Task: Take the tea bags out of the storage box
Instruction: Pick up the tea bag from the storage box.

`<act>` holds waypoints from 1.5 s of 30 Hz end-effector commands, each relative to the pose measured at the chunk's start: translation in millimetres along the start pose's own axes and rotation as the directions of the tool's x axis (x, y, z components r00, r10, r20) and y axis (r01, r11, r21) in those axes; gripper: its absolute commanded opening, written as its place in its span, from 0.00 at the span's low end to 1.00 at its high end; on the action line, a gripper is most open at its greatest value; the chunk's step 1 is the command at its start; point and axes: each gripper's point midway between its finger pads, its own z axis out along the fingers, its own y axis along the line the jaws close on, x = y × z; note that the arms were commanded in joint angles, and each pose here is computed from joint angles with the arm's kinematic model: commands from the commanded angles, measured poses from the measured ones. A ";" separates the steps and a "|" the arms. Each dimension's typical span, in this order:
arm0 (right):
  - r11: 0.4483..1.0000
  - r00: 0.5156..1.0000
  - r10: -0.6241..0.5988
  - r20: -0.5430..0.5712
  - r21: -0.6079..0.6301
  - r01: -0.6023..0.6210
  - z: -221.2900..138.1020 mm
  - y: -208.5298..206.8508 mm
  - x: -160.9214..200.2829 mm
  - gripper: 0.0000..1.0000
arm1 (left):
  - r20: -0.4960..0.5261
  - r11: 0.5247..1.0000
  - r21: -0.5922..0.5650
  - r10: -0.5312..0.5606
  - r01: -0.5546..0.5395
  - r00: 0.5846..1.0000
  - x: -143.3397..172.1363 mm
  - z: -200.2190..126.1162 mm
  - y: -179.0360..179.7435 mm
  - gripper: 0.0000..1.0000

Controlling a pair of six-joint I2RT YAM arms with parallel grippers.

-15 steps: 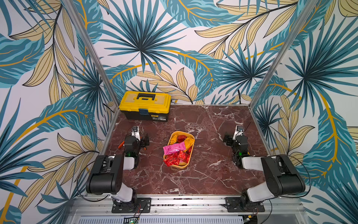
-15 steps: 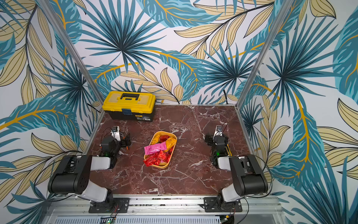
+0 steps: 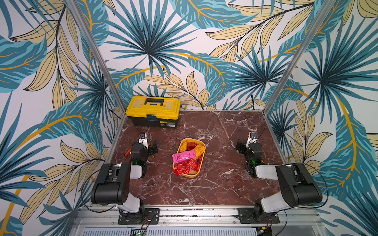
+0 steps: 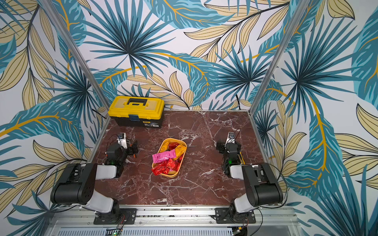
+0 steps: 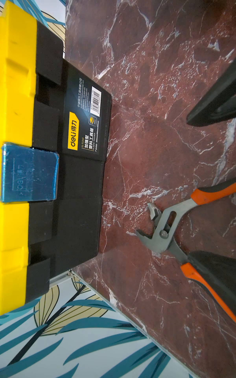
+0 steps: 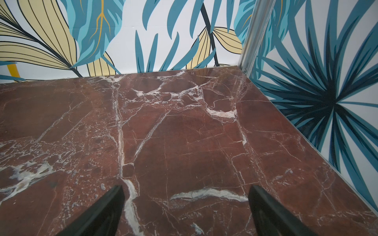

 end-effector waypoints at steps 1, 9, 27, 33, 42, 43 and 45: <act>1.000 1.000 -0.003 0.004 -0.014 0.003 -1.3 2.8 -1.8 0.99 | 0.039 1.000 0.009 0.004 -0.004 0.999 -18.3 2.4 -1.5 1.00; 0.998 0.999 0.013 -0.050 0.058 -0.010 -11.1 -10.6 -32.5 1.00 | -0.112 0.995 -0.086 -0.065 0.056 0.992 -36.9 3.8 11.6 1.00; 0.794 0.786 0.349 -0.511 -0.284 -0.537 -82.7 117.8 -87.1 0.77 | -0.405 0.910 0.030 -0.367 0.413 0.838 -37.3 -76.8 -89.6 1.00; 0.782 0.805 0.119 -0.582 -0.444 -0.437 -126.0 191.4 -78.2 0.76 | -0.571 0.818 0.104 -0.417 0.566 0.707 -25.7 -111.3 -123.0 1.00; 0.617 0.803 -0.414 -0.428 -0.781 -0.098 -197.6 242.9 -15.1 0.84 | -0.653 0.643 0.179 -0.488 0.744 0.579 -12.1 -170.7 -144.3 1.00; 0.612 0.787 -0.457 -0.414 -0.789 -0.060 -200.4 241.3 -5.3 0.84 | -0.657 0.630 0.188 -0.490 0.754 0.573 -11.8 -175.6 -145.1 1.00; 0.594 0.754 -0.536 -0.379 -0.804 0.018 -206.7 240.0 12.6 0.83 | -0.666 0.613 0.192 -0.493 0.767 0.560 -11.0 -181.3 -146.1 1.00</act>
